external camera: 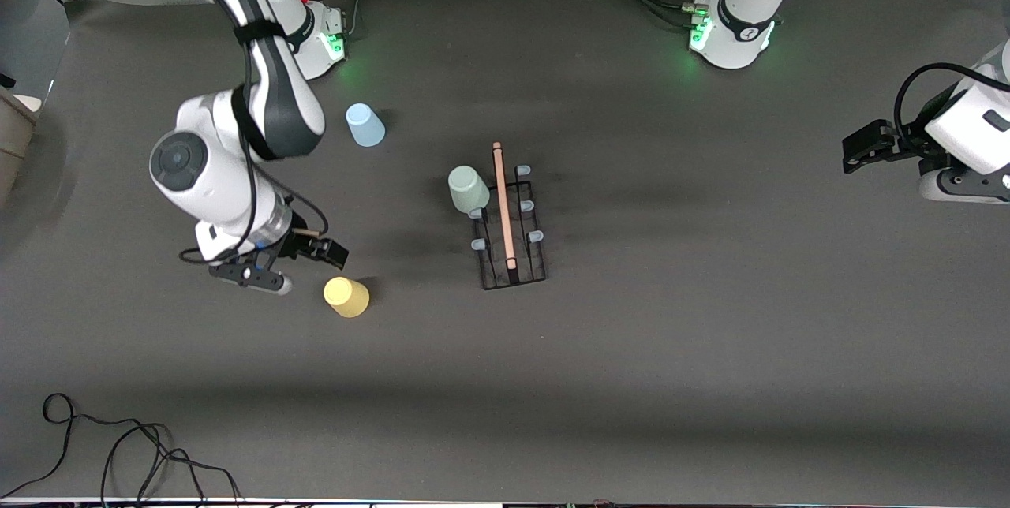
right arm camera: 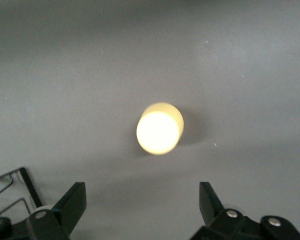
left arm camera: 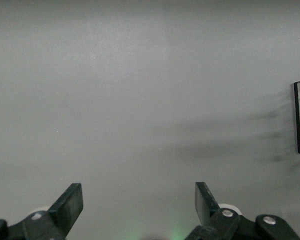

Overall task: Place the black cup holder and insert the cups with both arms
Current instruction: 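Grasp the yellow cup with the right gripper, then carry the yellow cup to the rack and lower it onto a peg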

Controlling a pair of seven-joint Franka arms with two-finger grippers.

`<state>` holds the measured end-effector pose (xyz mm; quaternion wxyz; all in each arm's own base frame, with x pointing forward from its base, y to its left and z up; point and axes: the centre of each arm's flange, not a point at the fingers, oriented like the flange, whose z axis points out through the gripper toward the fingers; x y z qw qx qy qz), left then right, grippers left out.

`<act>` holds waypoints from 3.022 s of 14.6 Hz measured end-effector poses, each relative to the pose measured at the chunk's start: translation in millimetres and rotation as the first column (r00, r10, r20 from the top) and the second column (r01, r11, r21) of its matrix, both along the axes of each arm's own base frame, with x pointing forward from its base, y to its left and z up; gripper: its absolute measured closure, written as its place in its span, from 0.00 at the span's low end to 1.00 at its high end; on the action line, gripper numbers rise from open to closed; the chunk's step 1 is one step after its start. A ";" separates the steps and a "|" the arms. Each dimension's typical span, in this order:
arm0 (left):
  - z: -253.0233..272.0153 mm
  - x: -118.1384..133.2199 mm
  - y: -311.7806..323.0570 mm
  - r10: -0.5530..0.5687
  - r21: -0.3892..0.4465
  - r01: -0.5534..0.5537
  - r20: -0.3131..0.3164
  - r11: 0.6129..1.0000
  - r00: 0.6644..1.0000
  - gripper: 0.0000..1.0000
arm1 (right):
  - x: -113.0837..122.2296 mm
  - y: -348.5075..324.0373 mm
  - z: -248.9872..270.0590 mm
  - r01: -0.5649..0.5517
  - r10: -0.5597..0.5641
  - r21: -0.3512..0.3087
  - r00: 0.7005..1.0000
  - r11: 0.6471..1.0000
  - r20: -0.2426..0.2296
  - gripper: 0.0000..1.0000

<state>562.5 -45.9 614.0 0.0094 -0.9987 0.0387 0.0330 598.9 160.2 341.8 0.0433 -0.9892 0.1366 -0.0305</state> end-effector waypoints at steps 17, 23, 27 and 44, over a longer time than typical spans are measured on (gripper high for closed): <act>2.4 0.1 -0.7 -0.001 0.000 0.001 0.005 1.000 1.000 0.00 | 22.7 10.9 -134.8 -0.018 0.020 -0.069 0.999 0.997 0.027 0.00; 2.4 0.1 -0.8 -0.001 -0.001 0.001 0.005 1.000 1.000 0.00 | 21.4 15.5 -132.6 -0.026 0.026 -0.059 1.000 0.998 -0.003 0.31; 2.6 0.1 -0.5 -0.001 -0.001 0.001 0.005 1.000 1.000 0.00 | 28.3 21.7 -84.2 -0.022 0.022 0.002 1.000 1.000 0.003 0.31; 3.7 0.2 -0.4 0.000 -0.001 0.000 0.008 1.000 1.000 0.00 | -41.7 231.0 45.2 0.291 -0.291 0.095 0.957 0.952 -0.016 0.31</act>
